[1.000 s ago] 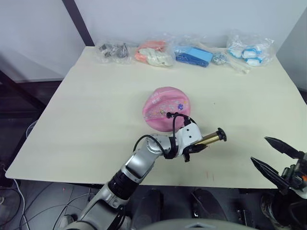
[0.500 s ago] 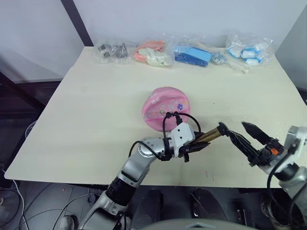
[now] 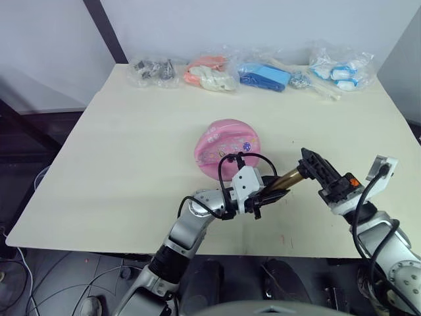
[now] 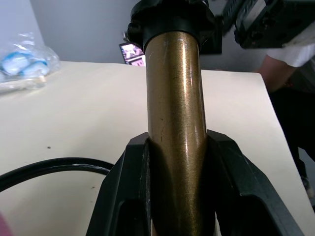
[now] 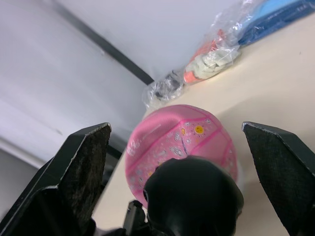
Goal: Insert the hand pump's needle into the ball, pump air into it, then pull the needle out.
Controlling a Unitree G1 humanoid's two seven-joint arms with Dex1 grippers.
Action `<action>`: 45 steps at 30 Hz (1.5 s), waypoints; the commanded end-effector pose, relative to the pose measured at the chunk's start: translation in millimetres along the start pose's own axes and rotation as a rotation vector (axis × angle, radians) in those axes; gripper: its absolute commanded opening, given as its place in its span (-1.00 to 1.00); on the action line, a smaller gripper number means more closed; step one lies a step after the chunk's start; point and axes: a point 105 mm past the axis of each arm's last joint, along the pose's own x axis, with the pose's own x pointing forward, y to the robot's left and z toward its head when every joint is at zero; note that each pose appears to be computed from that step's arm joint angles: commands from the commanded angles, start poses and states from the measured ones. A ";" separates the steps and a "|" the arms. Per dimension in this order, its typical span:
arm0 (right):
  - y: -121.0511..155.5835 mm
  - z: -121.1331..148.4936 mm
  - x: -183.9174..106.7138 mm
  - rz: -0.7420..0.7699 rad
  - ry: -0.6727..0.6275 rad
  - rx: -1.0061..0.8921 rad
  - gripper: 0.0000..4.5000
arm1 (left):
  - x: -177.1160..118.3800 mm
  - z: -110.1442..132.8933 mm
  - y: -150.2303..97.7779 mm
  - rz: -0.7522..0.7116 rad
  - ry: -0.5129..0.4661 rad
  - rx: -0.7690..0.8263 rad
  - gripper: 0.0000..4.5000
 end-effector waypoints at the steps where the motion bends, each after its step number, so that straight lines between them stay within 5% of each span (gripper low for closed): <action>1: 11.3 -2.8 3.6 0.029 -0.010 0.019 1.00 | 2.2 12.5 1.3 0.013 -0.064 0.019 -0.54; 45: 6.1 -6.3 8.3 0.029 -0.007 -0.104 1.00 | 3.0 4.5 2.7 0.024 -0.041 -0.031 -0.54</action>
